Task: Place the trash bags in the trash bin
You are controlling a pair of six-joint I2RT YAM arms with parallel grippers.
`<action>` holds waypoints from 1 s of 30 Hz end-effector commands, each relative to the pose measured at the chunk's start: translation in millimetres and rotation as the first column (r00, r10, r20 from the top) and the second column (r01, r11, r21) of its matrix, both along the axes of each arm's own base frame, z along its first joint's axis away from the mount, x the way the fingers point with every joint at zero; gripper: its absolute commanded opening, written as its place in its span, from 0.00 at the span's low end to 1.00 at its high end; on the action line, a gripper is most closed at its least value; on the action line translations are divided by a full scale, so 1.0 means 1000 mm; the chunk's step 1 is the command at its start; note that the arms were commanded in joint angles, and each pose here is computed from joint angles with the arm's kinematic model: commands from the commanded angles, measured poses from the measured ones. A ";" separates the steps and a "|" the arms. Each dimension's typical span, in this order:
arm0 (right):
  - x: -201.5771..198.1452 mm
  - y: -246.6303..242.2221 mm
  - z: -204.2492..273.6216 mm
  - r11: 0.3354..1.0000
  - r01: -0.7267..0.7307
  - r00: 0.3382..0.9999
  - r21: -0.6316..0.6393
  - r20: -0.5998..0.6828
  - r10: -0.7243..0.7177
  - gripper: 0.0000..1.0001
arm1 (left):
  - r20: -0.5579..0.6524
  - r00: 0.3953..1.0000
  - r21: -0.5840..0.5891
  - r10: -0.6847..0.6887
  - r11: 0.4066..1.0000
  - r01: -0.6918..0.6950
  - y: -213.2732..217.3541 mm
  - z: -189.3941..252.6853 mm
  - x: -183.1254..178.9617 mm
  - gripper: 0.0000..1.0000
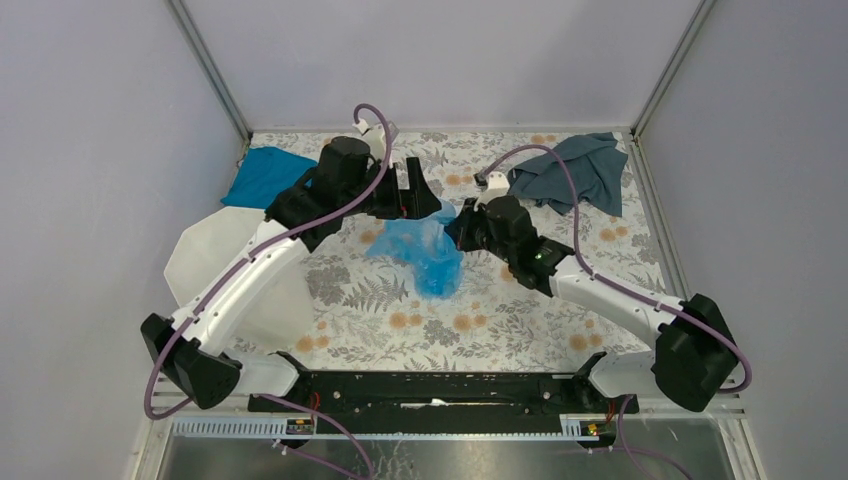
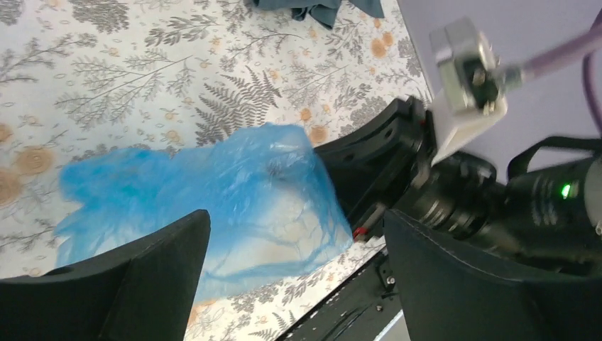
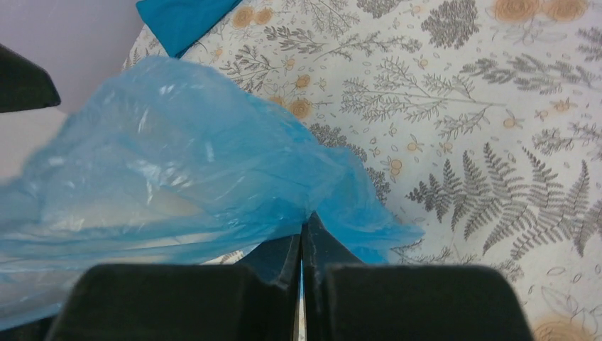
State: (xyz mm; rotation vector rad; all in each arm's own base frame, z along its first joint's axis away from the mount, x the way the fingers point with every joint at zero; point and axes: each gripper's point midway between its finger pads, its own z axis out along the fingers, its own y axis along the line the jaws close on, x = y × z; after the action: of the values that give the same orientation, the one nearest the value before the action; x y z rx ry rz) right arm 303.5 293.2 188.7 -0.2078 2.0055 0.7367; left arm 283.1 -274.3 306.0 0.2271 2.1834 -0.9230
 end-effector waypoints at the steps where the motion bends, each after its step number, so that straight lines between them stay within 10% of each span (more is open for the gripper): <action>1: 0.005 -0.022 0.020 0.987 0.110 0.982 0.113 -0.168 -0.090 0.00 | 0.069 0.997 0.002 0.029 1.000 -0.029 0.021 0.018 -0.014 0.99; 13: 0.023 -0.065 0.001 0.942 0.211 0.897 0.260 -0.435 -0.081 0.00 | -0.102 0.986 0.036 -0.130 0.990 0.135 -0.061 -0.092 -0.090 0.99; 27: 0.016 -0.079 0.001 0.952 0.210 0.909 0.222 -0.404 -0.107 0.00 | -0.045 0.991 0.389 0.126 0.916 -0.099 -0.075 -0.225 -0.011 0.98; 30: 0.014 -0.082 -0.002 0.959 0.199 0.911 0.202 -0.398 -0.105 0.00 | -0.134 0.979 0.373 0.153 0.923 -0.094 -0.066 -0.248 0.000 0.81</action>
State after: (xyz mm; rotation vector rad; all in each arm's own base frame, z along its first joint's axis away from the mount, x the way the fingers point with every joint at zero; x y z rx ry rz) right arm 321.1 216.6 179.5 0.3097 2.2612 0.9770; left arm 243.8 -341.3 51.0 0.3133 2.5319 -0.4345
